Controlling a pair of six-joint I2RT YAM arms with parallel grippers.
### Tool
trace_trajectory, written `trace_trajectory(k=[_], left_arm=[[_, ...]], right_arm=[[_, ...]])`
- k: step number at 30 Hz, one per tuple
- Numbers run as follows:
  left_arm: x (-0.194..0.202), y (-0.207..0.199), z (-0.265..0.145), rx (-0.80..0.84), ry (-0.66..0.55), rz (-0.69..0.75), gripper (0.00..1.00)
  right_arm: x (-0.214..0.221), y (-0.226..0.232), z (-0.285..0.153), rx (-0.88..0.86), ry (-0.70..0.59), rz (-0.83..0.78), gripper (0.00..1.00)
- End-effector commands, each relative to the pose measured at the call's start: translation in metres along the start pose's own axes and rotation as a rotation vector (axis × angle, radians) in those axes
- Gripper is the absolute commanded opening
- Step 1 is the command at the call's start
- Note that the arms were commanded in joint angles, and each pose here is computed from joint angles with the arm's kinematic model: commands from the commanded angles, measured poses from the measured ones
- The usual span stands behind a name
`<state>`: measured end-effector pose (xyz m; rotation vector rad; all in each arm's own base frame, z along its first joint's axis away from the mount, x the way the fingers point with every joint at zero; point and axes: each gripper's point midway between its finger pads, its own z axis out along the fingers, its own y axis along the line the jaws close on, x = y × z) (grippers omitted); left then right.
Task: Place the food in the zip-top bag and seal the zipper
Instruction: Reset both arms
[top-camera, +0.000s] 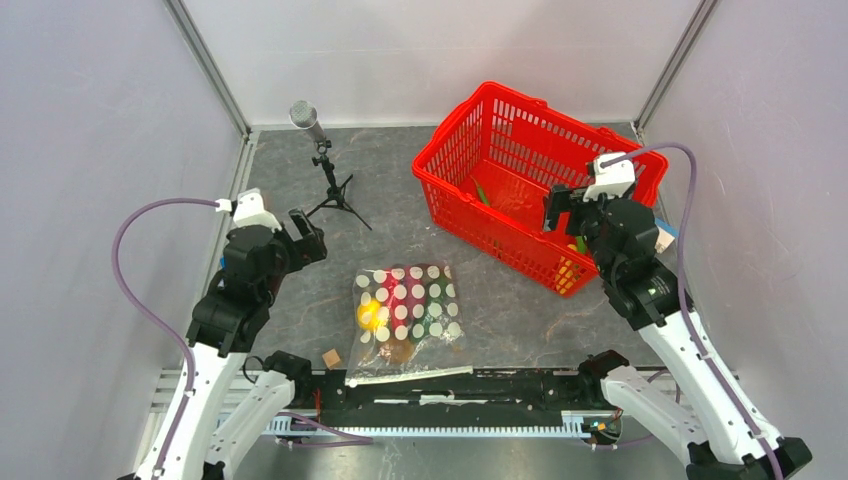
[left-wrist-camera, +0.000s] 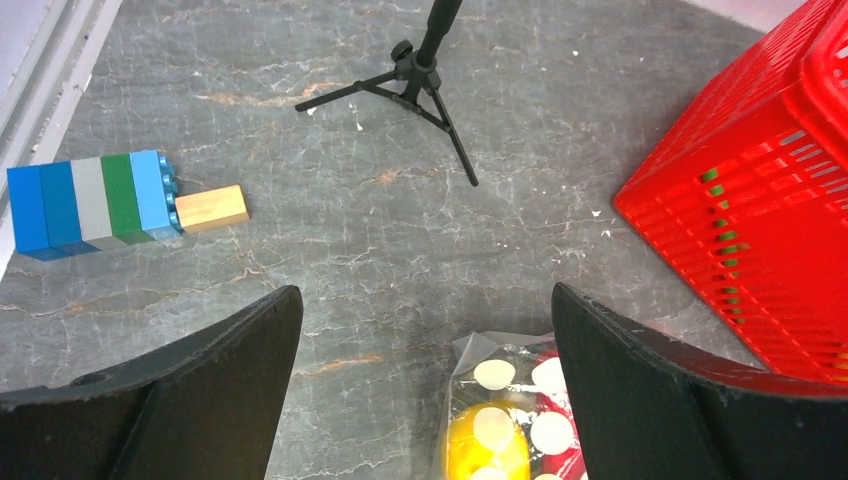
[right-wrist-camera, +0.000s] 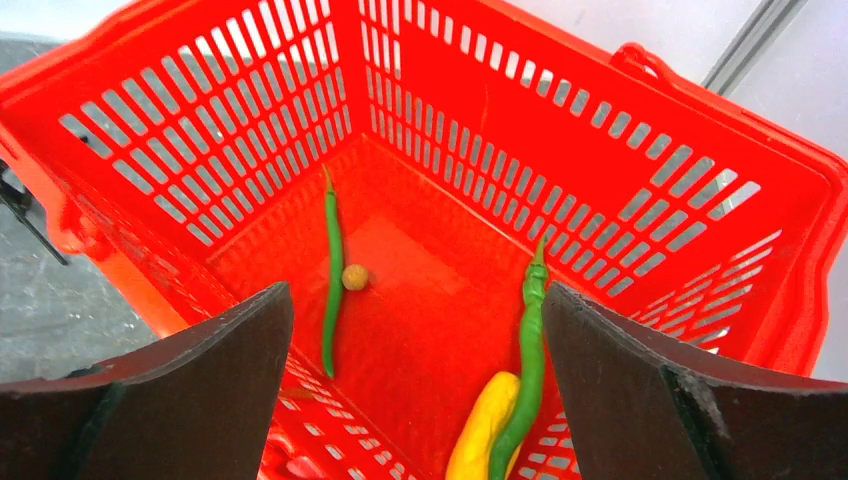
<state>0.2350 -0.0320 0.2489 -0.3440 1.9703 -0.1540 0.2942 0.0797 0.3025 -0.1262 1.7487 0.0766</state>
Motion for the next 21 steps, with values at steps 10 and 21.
trace_trajectory(k=[10,21], left_arm=[[-0.062,-0.009,-0.027,0.014,-0.14,-0.028,1.0],[-0.05,-0.001,-0.021,-0.02,-0.118,0.001,1.0]], right_arm=[[-0.012,0.014,-0.02,-0.122,-0.195,0.129,0.98],[0.009,0.024,-0.009,-0.156,-0.092,0.115,0.98]])
